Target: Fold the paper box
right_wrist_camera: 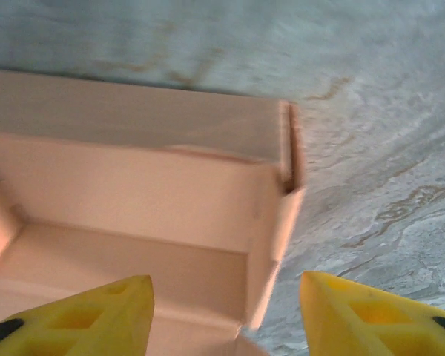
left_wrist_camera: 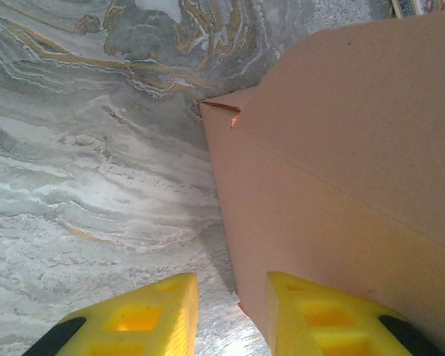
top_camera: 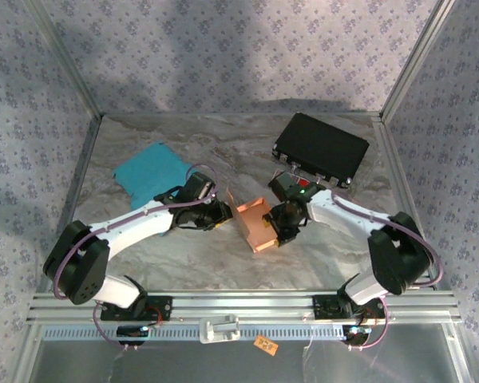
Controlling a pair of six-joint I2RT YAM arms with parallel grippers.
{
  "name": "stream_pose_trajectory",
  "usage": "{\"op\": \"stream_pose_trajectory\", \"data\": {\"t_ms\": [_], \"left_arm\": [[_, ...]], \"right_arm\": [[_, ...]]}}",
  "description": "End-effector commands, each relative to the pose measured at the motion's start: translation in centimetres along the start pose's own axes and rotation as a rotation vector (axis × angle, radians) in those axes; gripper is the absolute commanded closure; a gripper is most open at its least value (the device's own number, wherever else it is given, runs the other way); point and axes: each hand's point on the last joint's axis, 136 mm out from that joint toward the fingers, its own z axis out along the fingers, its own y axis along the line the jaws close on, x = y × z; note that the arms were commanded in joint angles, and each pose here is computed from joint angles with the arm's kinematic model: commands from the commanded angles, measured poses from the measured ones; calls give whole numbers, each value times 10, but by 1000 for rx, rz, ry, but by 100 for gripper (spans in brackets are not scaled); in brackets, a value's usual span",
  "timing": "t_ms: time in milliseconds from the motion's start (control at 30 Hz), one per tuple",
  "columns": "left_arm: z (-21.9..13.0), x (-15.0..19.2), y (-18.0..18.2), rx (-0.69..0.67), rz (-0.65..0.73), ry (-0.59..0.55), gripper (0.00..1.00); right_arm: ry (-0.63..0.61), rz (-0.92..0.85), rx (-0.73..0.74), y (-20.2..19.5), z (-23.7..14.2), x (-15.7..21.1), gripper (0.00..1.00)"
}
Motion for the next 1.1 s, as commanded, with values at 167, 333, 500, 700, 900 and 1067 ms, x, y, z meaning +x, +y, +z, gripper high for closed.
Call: {"op": "stream_pose_trajectory", "data": {"t_ms": [167, 333, 500, 700, 900, 1067], "left_arm": [[5, -7, -14, 20, -12, -16, 70], [7, -10, -14, 19, -18, -21, 70], [9, -12, -15, 18, -20, -23, 70], [11, -13, -16, 21, -15, -21, 70], [2, -16, -17, 6, 9, -37, 68], [-16, -19, -13, -9, 41, -63, 62]], "right_arm": [[-197, -875, -186, 89, -86, 17, 46], [-77, -1264, -151, 93, -81, 67, 48], [12, -1359, -158, 89, -71, 89, 48], [49, -1384, -162, 93, -59, 99, 52], [29, -1307, -131, 100, -50, 91, 74], [-46, -1104, -180, 111, -53, 79, 94]]}}
